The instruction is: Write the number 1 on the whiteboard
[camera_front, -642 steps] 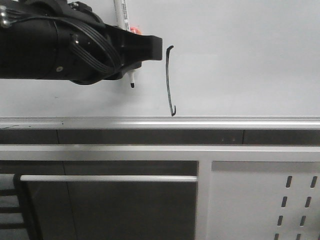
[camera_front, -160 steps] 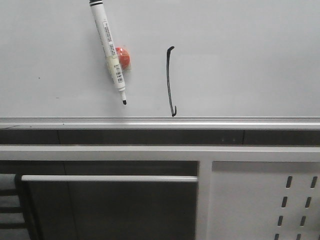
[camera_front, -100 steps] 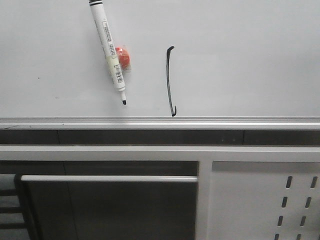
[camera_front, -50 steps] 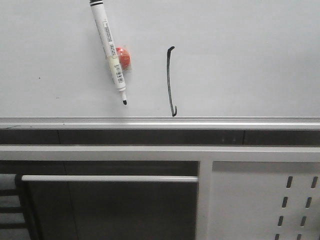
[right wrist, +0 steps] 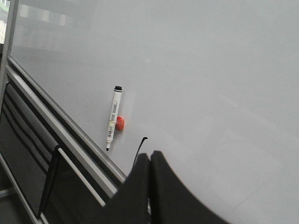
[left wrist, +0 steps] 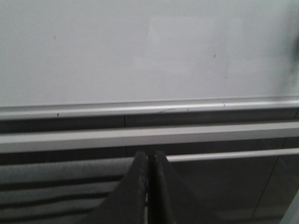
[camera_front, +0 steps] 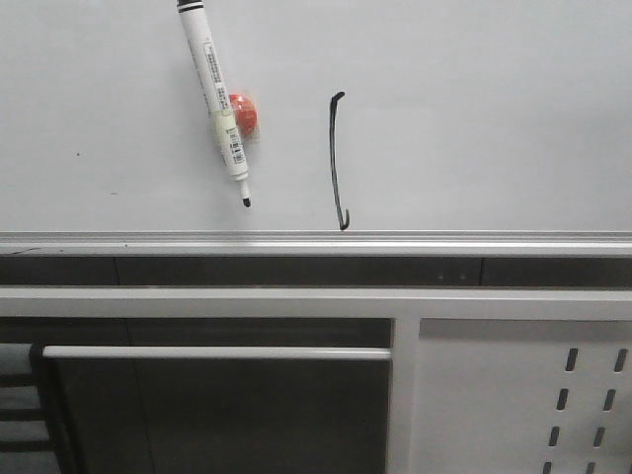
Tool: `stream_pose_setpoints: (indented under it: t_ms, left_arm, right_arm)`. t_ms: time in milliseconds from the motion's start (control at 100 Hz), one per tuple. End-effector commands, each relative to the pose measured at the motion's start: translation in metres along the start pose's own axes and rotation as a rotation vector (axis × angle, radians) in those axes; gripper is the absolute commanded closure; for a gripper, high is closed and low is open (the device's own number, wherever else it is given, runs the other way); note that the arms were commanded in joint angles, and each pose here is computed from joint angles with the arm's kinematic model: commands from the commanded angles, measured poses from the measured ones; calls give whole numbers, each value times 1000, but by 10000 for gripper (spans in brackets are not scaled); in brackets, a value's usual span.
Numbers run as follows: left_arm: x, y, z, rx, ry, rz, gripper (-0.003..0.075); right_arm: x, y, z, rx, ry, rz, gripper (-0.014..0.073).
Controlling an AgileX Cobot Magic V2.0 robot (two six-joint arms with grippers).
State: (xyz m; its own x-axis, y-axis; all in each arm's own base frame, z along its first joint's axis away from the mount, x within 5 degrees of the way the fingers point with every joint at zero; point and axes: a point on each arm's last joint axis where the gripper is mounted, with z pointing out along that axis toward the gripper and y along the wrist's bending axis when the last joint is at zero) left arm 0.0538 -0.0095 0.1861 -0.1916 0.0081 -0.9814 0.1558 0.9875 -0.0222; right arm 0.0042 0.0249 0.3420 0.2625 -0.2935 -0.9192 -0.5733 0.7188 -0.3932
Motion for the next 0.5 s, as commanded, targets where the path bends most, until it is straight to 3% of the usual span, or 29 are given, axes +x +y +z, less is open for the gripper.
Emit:
stream_pose_setpoints:
  t_ms: [0, 490]
  left_arm:
    - [6, 2, 0, -24, -8, -19, 738]
    - [5, 4, 0, -77, -12, -62, 738]
  right_arm:
    - [-10, -7, 0, 59, -57, 4, 665]
    - [-10, -7, 0, 59, -57, 4, 665]
